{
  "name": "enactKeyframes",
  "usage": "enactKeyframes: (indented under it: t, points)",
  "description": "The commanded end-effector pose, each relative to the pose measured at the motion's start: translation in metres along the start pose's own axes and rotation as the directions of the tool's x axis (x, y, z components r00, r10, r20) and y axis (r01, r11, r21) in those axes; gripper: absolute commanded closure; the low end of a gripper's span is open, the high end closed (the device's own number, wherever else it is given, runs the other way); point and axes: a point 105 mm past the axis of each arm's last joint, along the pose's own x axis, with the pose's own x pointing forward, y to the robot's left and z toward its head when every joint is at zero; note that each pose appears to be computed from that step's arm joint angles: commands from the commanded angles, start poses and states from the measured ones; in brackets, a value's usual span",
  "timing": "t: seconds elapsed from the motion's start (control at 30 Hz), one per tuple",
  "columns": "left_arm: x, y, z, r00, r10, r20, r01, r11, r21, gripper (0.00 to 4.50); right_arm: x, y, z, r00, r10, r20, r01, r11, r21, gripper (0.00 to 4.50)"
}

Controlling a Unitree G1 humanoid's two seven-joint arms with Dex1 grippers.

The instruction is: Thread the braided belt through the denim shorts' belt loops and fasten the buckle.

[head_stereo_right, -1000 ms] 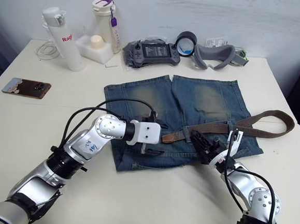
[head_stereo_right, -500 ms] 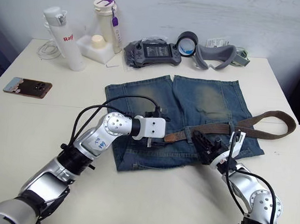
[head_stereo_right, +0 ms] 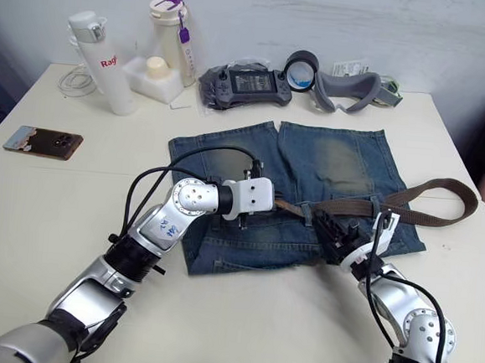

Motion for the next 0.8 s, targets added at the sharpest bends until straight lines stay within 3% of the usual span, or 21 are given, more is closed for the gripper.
enactKeyframes:
  t: [0.03, 0.2, 0.3, 0.4, 0.5, 0.53, 0.6, 0.67, 0.77, 0.8]
  points:
    - [-0.005, 0.01, 0.013, 0.998, 0.046, 0.053, -0.047, 0.999, 0.026, 4.39, -0.002, 0.013, 0.0, 0.999, 0.04, -0.007, -0.04, 0.999, -0.036, 4.5]
    - [-0.011, 0.011, 0.008, 0.999, 0.038, 0.038, -0.04, 0.999, 0.035, 4.39, -0.006, 0.014, 0.002, 1.0, 0.016, -0.019, -0.018, 0.993, -0.121, 4.5]
    - [-0.014, 0.012, 0.005, 0.999, 0.034, 0.028, -0.035, 0.999, 0.039, 4.5, -0.014, 0.022, 0.004, 0.997, 0.059, -0.04, -0.064, 0.988, -0.138, 3.37]
    - [-0.02, 0.011, -0.001, 1.0, 0.022, 0.004, -0.022, 0.998, 0.053, 4.5, -0.024, 0.031, 0.011, 0.995, 0.038, -0.092, -0.065, 0.948, -0.312, 2.01]
    - [-0.023, 0.009, -0.005, 1.0, 0.013, -0.012, -0.012, 0.998, 0.055, 4.5, -0.03, 0.031, 0.017, 0.989, -0.032, -0.143, -0.046, 0.86, -0.508, 0.71]
    - [-0.023, 0.009, -0.005, 1.0, 0.012, -0.013, -0.011, 0.998, 0.055, 4.5, -0.03, 0.03, 0.017, 0.987, -0.043, -0.152, -0.046, 0.844, -0.535, 0.07]
    - [-0.026, 0.007, -0.007, 1.0, 0.003, -0.02, -0.001, 0.998, 0.057, 4.5, -0.027, 0.009, 0.024, 0.976, -0.163, -0.145, 0.026, 0.747, -0.664, 0.07]
    - [-0.031, 0.005, -0.009, 0.999, -0.017, -0.035, 0.019, 0.999, 0.051, 4.5, -0.026, -0.017, 0.026, 0.94, -0.308, -0.146, 0.086, 0.629, -0.773, 0.52]
    - [-0.044, 0.004, -0.014, 0.997, -0.034, -0.065, 0.036, 0.999, 0.029, 4.5, -0.025, -0.044, 0.026, 0.895, -0.425, -0.133, 0.125, 0.525, -0.842, 1.88]
    - [-0.05, 0.005, -0.017, 0.996, -0.032, -0.079, 0.034, 0.999, 0.022, 4.5, -0.023, -0.049, 0.026, 0.89, -0.438, -0.129, 0.13, 0.514, -0.848, 2.59]
